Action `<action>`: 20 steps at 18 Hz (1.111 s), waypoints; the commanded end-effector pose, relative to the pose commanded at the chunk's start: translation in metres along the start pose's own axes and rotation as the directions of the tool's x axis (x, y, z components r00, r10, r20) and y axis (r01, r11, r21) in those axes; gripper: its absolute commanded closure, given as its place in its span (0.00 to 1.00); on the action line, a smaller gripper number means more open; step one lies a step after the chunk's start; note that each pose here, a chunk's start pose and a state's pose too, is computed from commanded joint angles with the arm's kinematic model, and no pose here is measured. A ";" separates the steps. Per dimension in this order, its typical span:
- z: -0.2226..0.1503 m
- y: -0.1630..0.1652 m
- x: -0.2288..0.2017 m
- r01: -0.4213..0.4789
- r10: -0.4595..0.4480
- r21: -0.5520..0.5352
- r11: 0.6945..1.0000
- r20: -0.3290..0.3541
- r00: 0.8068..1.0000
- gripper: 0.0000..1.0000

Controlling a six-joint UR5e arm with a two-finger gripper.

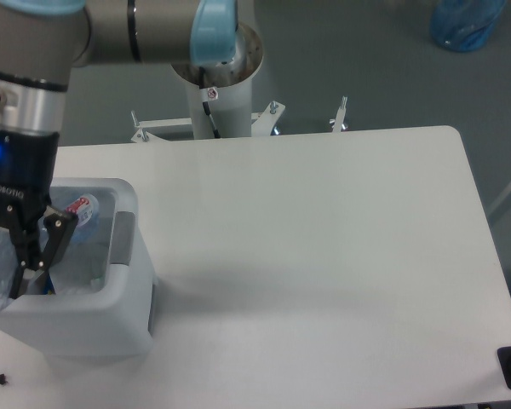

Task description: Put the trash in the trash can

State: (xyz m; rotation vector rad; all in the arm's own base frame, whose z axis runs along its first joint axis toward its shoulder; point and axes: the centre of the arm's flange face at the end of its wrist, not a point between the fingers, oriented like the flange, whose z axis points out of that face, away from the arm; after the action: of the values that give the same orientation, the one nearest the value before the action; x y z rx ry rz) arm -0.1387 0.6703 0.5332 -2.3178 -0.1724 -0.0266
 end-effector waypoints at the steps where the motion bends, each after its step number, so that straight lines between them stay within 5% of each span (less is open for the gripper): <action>1: -0.002 -0.001 0.000 -0.002 0.002 0.003 1.000 -0.001 1.000 0.44; 13: 0.010 0.015 0.000 0.007 -0.007 -0.034 0.999 -0.004 1.000 0.36; 16: 0.010 0.017 -0.002 0.001 -0.001 -0.037 0.999 0.000 1.000 0.04; 20: 0.007 0.017 -0.015 0.010 -0.010 -0.034 0.999 0.015 1.000 0.00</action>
State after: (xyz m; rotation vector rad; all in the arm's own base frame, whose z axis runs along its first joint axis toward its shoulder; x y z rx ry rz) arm -0.1513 0.6624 0.5155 -2.3520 -0.1921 -0.0174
